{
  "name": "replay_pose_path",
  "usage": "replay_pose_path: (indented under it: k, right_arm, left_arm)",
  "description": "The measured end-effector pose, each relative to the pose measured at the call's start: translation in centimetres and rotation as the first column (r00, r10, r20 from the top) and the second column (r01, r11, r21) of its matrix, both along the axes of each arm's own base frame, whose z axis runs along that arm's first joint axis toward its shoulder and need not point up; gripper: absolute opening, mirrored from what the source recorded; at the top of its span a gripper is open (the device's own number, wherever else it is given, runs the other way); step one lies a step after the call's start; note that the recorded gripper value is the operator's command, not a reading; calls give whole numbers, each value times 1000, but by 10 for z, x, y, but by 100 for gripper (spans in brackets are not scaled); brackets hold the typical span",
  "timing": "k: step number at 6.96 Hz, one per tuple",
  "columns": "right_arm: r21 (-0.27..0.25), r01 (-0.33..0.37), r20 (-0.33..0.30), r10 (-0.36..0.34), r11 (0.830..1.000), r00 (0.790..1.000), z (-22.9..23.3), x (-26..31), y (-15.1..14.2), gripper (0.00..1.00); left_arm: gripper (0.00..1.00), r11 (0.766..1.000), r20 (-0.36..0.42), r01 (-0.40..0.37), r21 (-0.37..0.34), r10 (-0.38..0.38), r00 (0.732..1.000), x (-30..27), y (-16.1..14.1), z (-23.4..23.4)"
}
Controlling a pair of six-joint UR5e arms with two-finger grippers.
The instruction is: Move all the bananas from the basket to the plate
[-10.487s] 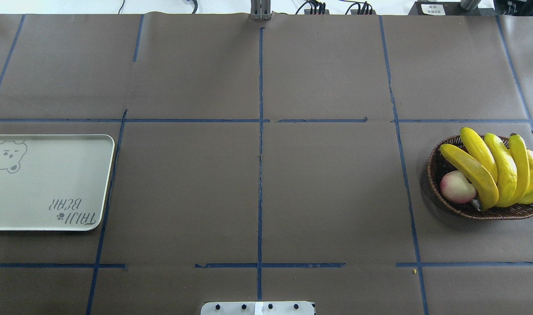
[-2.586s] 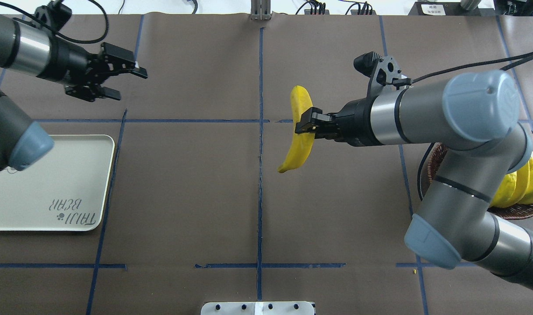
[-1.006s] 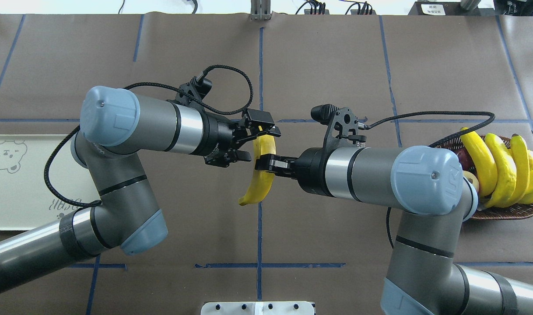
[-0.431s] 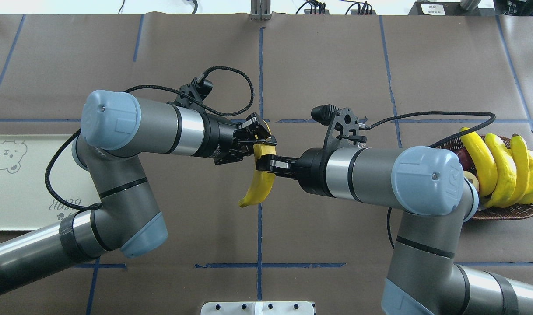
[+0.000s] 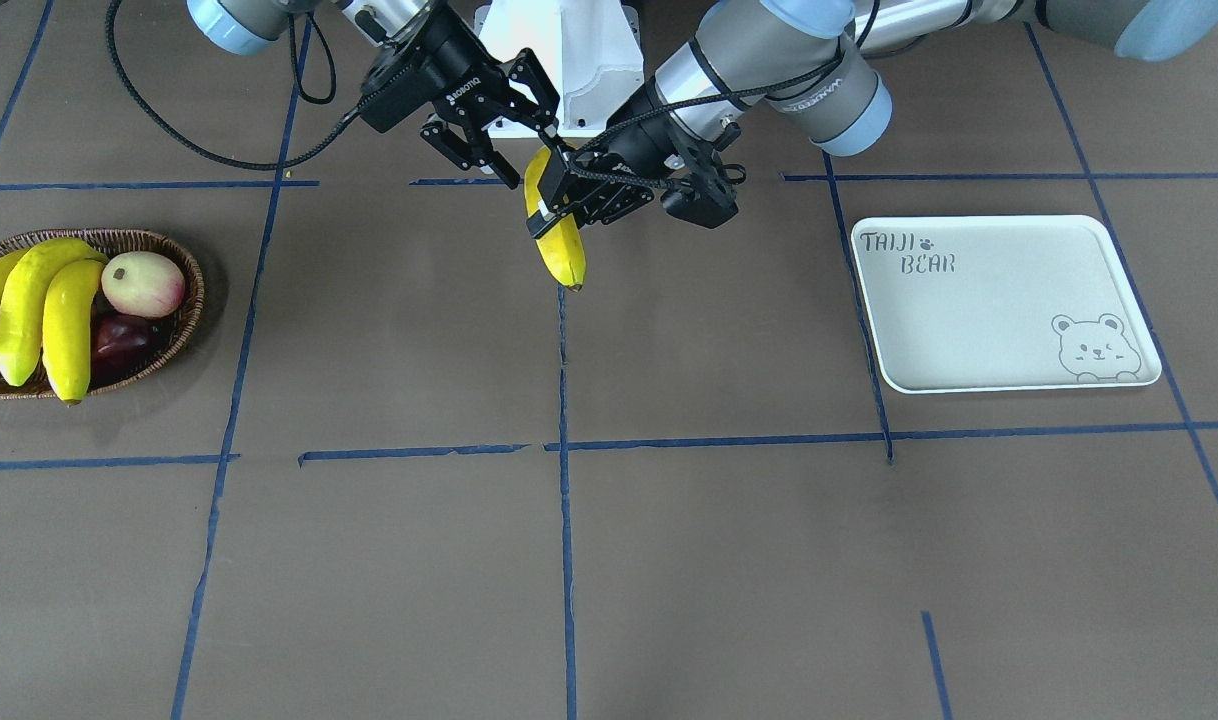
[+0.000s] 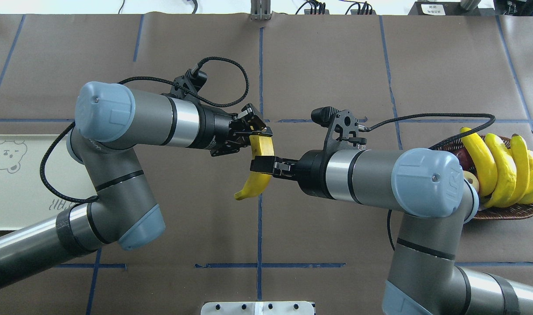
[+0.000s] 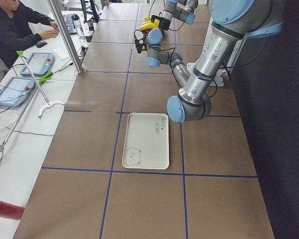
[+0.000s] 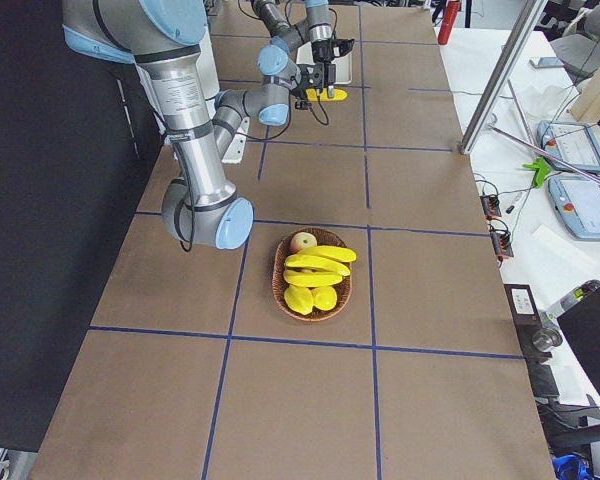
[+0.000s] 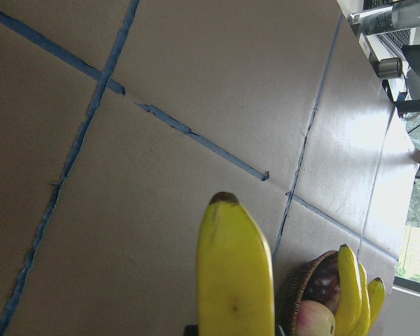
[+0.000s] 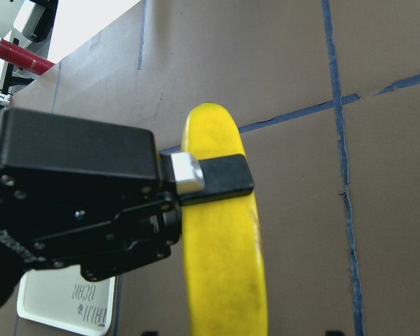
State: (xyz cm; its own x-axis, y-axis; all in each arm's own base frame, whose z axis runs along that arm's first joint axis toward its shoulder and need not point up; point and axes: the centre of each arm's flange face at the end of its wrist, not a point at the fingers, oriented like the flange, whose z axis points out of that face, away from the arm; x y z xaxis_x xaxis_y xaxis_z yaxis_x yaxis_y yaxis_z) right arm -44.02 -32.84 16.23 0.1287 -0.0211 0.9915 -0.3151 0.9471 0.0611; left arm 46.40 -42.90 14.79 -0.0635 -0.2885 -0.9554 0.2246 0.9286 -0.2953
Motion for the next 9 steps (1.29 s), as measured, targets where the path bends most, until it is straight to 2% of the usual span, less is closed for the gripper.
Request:
replay_pose_path:
  k: [2,3,4,5,6,8,9]
  right_arm:
    - [-1,2,-3,-2,1000,1000,0,5,0,100]
    - [-5,2,-11,-2,1000,1000,1,11,0,100]
    - [-17,6,-40,-7,1000,999,2,20,-1,100]
    - [-46,12,-96,-17,999,995,6,35,-10,100]
    - [-72,13,-160,-25,997,987,17,50,-25,100]
    - [-56,28,-270,-42,998,962,54,76,-42,100]
    - [-51,35,-299,-49,998,953,68,88,-48,100]
  left_arm:
    - [0,998,92,52,-39,-49,995,-24,-31,45]
    - [0,997,179,61,-38,-53,982,-46,-47,90]
    - [0,998,280,53,-16,-46,959,-80,-59,143]
    - [0,999,378,47,0,-44,925,-121,-65,203]
    - [0,999,483,24,33,-37,875,-164,-57,271]
    - [0,995,650,-53,82,-13,760,-236,-38,386]
    - [3,994,693,-78,77,3,721,-259,-30,424]
